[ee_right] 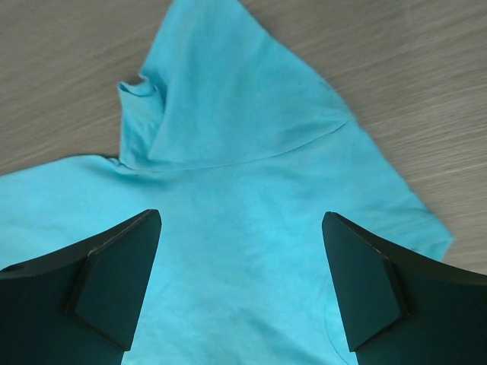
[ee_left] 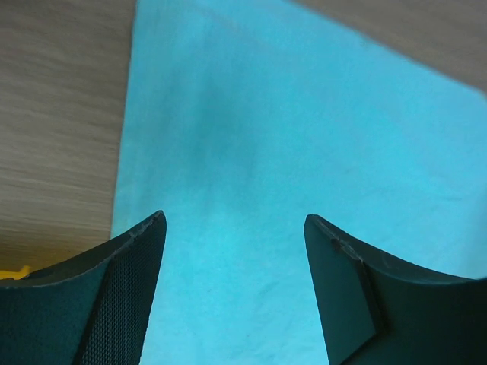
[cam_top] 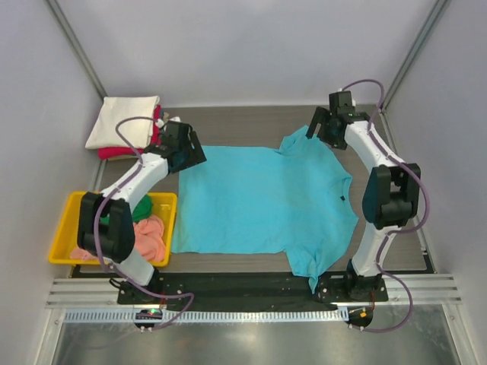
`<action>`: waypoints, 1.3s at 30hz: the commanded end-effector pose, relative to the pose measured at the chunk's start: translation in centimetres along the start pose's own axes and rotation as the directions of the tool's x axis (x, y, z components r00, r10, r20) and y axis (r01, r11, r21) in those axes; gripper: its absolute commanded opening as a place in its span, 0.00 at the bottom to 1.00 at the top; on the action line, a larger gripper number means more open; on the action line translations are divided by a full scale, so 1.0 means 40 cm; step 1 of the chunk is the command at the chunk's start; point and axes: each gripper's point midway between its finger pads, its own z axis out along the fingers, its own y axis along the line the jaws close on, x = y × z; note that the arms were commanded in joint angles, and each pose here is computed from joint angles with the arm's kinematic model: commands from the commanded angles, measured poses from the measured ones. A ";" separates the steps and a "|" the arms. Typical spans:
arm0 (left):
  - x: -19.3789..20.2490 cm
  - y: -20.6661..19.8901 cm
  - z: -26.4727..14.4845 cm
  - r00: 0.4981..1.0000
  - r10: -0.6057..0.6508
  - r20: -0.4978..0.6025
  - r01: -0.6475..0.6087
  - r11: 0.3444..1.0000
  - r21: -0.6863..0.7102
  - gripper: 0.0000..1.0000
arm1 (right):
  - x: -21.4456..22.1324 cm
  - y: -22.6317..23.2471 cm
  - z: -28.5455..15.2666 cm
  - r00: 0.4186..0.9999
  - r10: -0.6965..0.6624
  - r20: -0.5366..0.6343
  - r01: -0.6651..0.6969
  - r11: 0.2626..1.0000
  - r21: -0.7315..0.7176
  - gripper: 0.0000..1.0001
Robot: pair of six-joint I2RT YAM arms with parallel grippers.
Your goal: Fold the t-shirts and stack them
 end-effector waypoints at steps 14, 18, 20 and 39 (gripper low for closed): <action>0.193 0.019 0.241 0.984 -0.070 -0.166 0.062 0.997 -0.052 0.71 | 0.202 -0.118 0.266 0.961 0.131 -0.244 -0.109 0.989 0.102 0.92; 0.152 0.003 0.294 0.984 -0.069 -0.164 0.059 0.996 -0.063 0.70 | 0.155 -0.106 0.330 0.962 0.111 -0.248 -0.098 0.993 0.066 0.89; 0.110 -0.018 0.324 0.985 -0.063 -0.163 0.053 0.996 -0.069 0.70 | 0.089 -0.084 0.344 0.972 0.070 -0.224 -0.062 0.997 0.043 0.89; -0.132 -0.113 -0.011 0.998 0.020 0.066 -0.018 1.000 -0.024 0.70 | -0.264 -0.004 0.024 0.990 -0.015 0.142 0.019 0.999 -0.032 0.92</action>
